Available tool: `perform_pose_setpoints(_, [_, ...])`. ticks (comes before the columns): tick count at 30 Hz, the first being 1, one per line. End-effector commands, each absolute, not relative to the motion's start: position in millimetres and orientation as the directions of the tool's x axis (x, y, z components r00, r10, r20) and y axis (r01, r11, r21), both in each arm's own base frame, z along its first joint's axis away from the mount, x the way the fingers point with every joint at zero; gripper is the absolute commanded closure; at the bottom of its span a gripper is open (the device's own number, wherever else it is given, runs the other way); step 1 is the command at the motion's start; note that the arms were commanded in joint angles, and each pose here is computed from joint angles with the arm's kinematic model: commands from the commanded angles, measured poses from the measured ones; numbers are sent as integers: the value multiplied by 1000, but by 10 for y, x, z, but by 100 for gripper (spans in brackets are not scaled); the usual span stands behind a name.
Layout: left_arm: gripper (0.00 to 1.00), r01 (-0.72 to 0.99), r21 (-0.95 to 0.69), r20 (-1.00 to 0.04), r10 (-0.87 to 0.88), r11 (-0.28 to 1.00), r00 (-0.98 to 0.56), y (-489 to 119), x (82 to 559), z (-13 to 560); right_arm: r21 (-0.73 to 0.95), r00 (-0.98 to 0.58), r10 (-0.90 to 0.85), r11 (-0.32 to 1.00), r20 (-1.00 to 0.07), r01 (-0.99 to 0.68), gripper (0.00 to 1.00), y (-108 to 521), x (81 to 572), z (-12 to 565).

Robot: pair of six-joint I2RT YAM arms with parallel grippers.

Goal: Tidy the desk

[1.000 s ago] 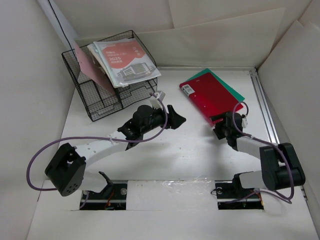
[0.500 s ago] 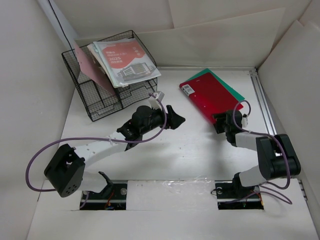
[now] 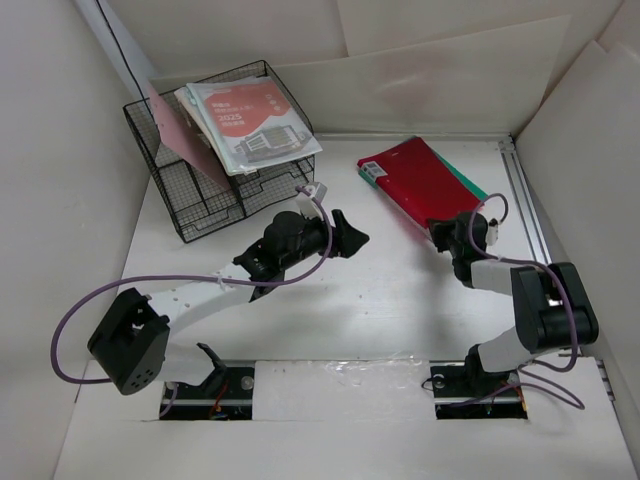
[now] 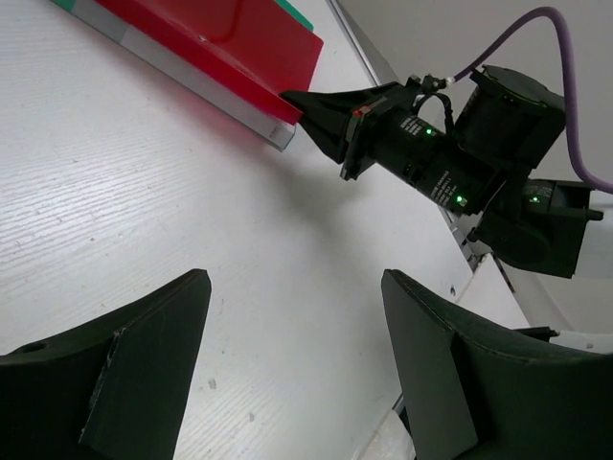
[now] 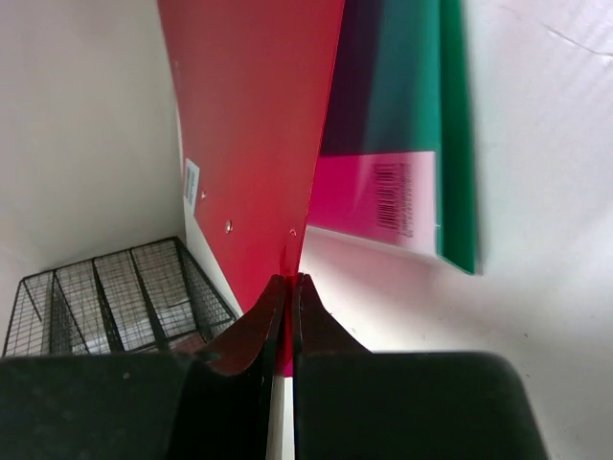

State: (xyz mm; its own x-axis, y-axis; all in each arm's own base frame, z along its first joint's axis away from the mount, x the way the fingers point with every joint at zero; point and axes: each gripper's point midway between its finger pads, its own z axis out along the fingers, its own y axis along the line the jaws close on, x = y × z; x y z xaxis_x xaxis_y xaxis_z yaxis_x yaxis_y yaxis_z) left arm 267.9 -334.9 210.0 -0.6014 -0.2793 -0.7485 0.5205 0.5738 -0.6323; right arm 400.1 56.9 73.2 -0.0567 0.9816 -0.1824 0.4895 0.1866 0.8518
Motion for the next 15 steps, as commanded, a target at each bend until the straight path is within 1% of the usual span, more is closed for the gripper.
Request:
perform_pose_setpoints(1, [30,543,-622,-770,-316,564,-554,-3302,2692,2313,849,-63,970,235,-233,473,100,530,4004,754])
perform_pose_setpoints(4, [28,528,-627,-764,-320,572,-560,-3322,2734,2279,853,-72,962,266,-262,450,100,522,3949,830])
perform_pose_setpoints(5, [27,526,-637,-758,-332,564,-562,-3334,2740,2326,864,-72,957,283,-279,417,100,521,3954,960])
perform_pose_setpoints(8, [25,522,-660,-736,-324,540,-595,-3433,2741,2284,872,-72,949,310,-306,380,100,512,3894,1089])
perform_pose_setpoints(9, [24,516,-672,-724,-325,531,-608,-3459,2738,2260,881,-67,944,326,-324,342,100,509,3889,1240])
perform_pose_setpoints(11, [20,520,-690,-708,-320,503,-630,-3528,2717,2269,879,-72,939,340,-336,335,100,482,3833,1283])
perform_pose_setpoints(12, [20,511,-700,-698,-327,499,-637,-3541,2769,2255,887,-79,936,349,-342,301,100,506,3820,1396])
perform_pose_setpoints(15, [19,487,-735,-664,-356,472,-657,-3616,2865,2256,893,-91,938,346,-334,289,100,510,3750,1404])
